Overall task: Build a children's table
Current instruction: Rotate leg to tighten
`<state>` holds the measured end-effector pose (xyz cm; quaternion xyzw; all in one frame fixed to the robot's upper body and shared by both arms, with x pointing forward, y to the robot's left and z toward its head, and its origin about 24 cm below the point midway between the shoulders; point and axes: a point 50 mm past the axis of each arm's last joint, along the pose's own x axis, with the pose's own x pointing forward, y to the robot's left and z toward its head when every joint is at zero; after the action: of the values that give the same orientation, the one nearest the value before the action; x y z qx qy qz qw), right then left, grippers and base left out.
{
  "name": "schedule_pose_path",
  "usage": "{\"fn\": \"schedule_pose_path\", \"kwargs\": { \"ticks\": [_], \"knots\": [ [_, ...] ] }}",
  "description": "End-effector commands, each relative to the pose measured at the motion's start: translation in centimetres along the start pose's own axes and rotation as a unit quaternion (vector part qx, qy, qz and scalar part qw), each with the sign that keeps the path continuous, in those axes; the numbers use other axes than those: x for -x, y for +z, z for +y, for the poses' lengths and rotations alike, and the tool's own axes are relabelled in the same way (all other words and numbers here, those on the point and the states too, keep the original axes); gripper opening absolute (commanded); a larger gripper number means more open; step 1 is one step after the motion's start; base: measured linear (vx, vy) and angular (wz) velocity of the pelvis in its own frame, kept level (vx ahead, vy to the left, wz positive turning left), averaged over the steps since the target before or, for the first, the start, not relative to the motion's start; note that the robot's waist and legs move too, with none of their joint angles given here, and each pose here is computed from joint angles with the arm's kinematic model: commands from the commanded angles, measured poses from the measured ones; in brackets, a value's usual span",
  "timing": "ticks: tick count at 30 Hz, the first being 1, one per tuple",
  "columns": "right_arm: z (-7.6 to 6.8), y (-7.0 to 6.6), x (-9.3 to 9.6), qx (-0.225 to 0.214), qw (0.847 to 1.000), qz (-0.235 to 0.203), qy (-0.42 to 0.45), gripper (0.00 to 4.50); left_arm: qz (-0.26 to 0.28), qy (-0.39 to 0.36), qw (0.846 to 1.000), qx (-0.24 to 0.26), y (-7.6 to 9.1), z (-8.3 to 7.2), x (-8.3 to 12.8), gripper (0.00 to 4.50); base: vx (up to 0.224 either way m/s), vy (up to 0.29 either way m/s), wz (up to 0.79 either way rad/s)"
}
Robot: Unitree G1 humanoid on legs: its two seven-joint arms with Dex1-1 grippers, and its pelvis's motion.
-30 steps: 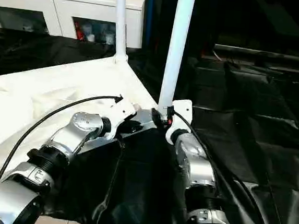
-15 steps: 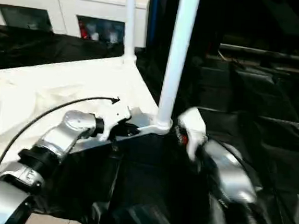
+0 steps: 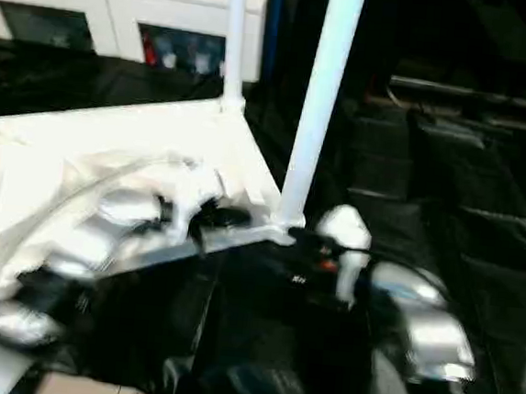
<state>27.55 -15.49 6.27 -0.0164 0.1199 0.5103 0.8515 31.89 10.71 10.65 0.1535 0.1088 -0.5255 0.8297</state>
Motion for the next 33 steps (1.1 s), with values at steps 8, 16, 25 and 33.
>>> {"fn": "schedule_pose_path", "kwargs": {
  "ticks": [8, 16, 25, 33],
  "knots": [
    [-0.6, 0.4, -3.6, -0.022, 0.997, -0.036, -0.059, 3.98, 0.08, -0.027, 0.995, 0.049, -1.3, -3.4, 7.6, 1.45, 0.0, 0.0, 0.0],
    [0.1, 1.3, -9.5, -0.1, 0.983, -0.094, -0.126, 3.98, 0.142, 0.004, 0.984, 0.109, -3.0, -6.2, 11.3, 2.05, 0.0, 0.0, 0.0],
    [-3.1, 1.2, -10.8, -0.13, 0.918, -0.082, -0.365, 3.98, 0.247, 0.077, 0.961, 0.101, -6.4, -5.6, 12.6, 2.71, 0.0, 0.0, 0.0],
    [-5.4, 1.5, -9.3, -0.137, 0.88, -0.093, -0.445, 3.98, 0.263, 0.124, 0.954, 0.076, -7.7, -4.4, 12.4, 3.28, 0.0, 0.0, 0.0]
  ]
}}
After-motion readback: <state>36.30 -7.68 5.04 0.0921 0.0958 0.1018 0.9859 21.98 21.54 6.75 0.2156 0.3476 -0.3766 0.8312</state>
